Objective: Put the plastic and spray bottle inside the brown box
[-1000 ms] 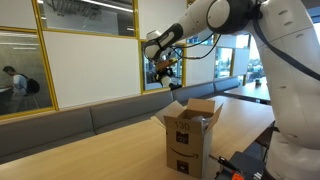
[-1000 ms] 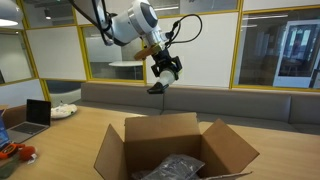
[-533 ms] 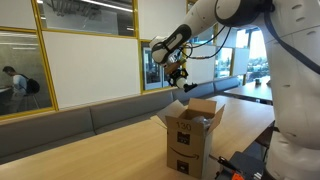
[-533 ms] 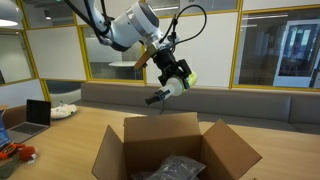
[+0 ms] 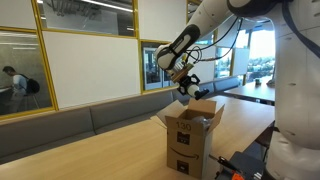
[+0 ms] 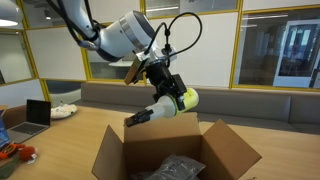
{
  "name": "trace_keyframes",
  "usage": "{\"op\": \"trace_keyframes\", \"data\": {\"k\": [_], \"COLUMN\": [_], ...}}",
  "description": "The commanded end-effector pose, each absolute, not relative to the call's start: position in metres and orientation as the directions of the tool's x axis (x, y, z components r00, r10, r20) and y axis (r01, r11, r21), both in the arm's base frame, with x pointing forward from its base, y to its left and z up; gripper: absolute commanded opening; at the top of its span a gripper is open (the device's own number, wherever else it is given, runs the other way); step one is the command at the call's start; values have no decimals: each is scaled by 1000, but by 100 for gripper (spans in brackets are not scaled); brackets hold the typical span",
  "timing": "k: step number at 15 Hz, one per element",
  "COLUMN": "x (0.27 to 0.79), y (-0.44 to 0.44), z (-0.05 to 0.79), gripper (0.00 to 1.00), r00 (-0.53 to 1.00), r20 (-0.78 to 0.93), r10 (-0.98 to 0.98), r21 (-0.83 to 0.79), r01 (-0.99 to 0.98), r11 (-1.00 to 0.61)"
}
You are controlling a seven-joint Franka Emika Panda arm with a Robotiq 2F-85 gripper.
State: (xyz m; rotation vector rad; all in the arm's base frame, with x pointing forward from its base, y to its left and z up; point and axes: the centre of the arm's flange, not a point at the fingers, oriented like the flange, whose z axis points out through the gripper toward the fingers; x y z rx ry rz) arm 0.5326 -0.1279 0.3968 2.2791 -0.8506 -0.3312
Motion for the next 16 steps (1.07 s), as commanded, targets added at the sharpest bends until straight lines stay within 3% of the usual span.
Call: {"op": "trace_keyframes", "data": {"k": [1, 8, 16], "x": [474, 421, 424], "y": [-117, -119, -146], "z": [400, 358, 309], "gripper": [39, 39, 39], "r00": [731, 683, 622], "r20": [54, 93, 109], "r10": [-680, -725, -775], "r21": [658, 545, 393], "r01": [-539, -644, -743], "r11": [-526, -537, -541]}}
